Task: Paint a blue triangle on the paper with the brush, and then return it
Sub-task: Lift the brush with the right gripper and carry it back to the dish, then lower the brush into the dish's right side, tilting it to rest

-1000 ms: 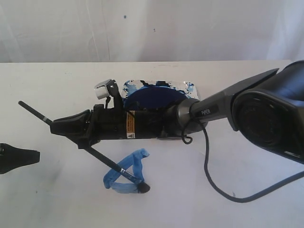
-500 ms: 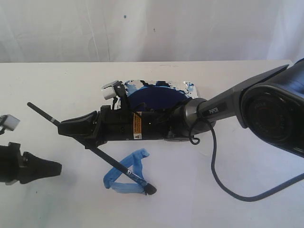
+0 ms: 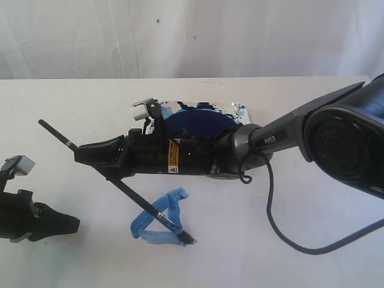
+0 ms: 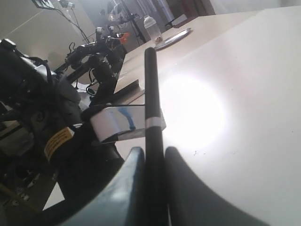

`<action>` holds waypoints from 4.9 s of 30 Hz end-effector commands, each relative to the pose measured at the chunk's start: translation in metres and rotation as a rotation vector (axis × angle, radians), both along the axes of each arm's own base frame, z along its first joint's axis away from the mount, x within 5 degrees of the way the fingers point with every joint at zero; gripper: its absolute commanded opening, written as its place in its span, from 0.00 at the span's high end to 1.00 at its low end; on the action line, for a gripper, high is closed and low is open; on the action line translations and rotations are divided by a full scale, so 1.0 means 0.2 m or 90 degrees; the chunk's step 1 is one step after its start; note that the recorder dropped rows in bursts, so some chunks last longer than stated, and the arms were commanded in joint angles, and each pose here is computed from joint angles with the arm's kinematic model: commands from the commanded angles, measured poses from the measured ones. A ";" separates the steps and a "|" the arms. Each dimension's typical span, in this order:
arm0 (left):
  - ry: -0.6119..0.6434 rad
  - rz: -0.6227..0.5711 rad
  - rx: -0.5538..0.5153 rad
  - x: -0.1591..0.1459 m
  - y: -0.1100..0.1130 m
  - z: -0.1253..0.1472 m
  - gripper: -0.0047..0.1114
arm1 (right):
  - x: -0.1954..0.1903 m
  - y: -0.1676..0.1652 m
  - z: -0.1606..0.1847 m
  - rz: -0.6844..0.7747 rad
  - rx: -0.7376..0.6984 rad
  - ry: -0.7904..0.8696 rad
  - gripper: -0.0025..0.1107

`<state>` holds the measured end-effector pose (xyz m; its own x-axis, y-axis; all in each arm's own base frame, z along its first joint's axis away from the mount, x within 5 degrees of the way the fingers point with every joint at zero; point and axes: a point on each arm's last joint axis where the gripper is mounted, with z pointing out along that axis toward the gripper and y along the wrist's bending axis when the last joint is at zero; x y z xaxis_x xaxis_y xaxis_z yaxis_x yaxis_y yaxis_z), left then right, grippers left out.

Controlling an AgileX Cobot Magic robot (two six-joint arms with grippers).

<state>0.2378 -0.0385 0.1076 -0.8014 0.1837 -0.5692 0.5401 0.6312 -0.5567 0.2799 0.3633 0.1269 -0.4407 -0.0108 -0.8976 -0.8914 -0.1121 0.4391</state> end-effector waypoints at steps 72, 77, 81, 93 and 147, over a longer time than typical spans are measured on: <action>0.047 0.038 0.034 -0.04 0.01 -0.04 0.96 | 0.86 -1.02 0.18 -0.770 0.449 0.294 0.98; 0.047 0.038 0.034 -0.04 0.01 -0.04 0.96 | 0.88 -1.06 0.09 -0.829 0.470 0.328 0.98; 0.047 0.038 0.034 -0.04 0.01 -0.04 0.96 | 0.88 -1.08 -0.01 -0.862 0.466 0.351 0.98; 0.047 0.042 0.044 -0.04 0.02 -0.04 0.96 | 0.88 -1.11 -0.23 -0.916 0.439 0.393 0.98; 0.038 0.034 0.049 -0.04 0.02 -0.04 0.96 | 0.86 -1.02 -0.32 -0.849 0.290 0.290 0.55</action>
<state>0.2318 -0.0366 0.1015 -0.8433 0.1591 -0.5133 0.4736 0.6714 -0.5700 0.4507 0.1593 0.0623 -0.1338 0.8698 -0.4748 -0.2318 0.4384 0.8684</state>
